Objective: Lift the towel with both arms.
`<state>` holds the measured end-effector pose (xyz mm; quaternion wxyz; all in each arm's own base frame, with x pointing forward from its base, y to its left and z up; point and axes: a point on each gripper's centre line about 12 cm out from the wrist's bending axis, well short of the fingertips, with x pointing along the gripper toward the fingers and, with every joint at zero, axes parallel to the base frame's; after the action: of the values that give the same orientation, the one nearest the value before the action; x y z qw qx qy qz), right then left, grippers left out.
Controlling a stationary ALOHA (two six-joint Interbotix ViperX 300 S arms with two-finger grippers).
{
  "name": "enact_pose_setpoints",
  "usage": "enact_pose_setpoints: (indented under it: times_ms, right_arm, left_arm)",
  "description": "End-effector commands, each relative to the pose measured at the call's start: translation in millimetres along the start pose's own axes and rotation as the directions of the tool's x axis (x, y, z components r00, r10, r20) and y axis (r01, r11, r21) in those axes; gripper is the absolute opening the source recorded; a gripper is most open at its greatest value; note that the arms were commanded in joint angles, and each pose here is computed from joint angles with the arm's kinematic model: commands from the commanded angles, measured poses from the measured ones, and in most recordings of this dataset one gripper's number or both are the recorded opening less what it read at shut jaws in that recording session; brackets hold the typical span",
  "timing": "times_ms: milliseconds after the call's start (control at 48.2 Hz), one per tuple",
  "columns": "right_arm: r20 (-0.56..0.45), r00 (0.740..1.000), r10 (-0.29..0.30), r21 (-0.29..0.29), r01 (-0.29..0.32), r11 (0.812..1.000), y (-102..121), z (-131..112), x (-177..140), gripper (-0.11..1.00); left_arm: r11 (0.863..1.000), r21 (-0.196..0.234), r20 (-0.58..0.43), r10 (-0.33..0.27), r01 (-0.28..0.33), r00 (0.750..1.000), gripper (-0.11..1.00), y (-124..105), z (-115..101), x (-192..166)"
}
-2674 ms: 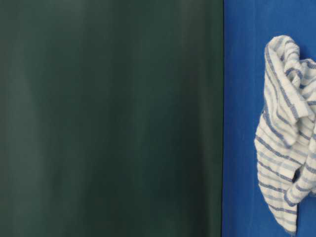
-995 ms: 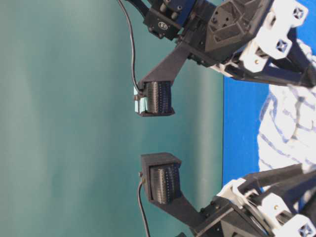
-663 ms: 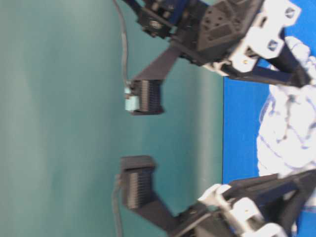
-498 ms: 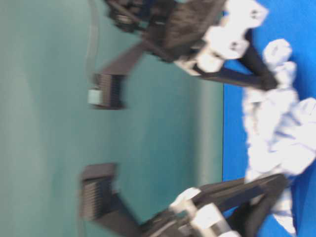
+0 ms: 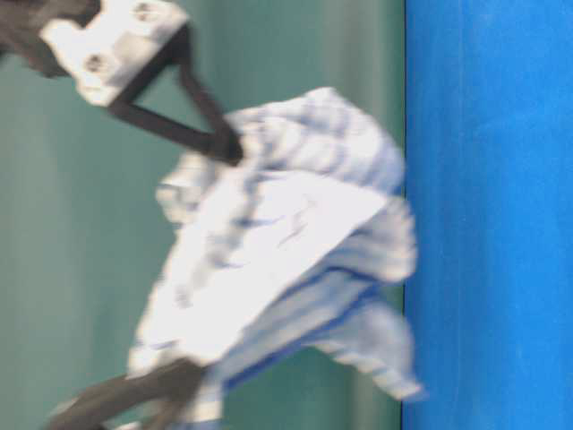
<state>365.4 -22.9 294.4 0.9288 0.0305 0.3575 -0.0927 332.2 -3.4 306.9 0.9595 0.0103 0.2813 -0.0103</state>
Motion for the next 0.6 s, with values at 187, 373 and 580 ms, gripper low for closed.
enact_pose_setpoints:
  times_ms: [187,373,580]
  right_arm:
    - [0.149,0.989,0.008,0.016,-0.011,1.0,2.4,61.9,-80.7,0.09]
    - [0.205,0.979,0.022,0.016,-0.026,1.0,7.7,90.1,-122.5,0.09]
    - [0.227,0.974,0.019,0.026,-0.026,0.999,8.0,109.6,-152.9,0.09]
  left_arm:
    - [1.0,-0.007,0.098,0.006,-0.005,0.995,0.04,3.0,54.2,-62.0]
    - [1.0,-0.007,0.142,0.008,-0.007,0.99,0.04,4.1,79.6,-88.1]
    - [1.0,-0.016,0.164,0.026,-0.023,0.986,0.04,10.0,103.5,-110.8]
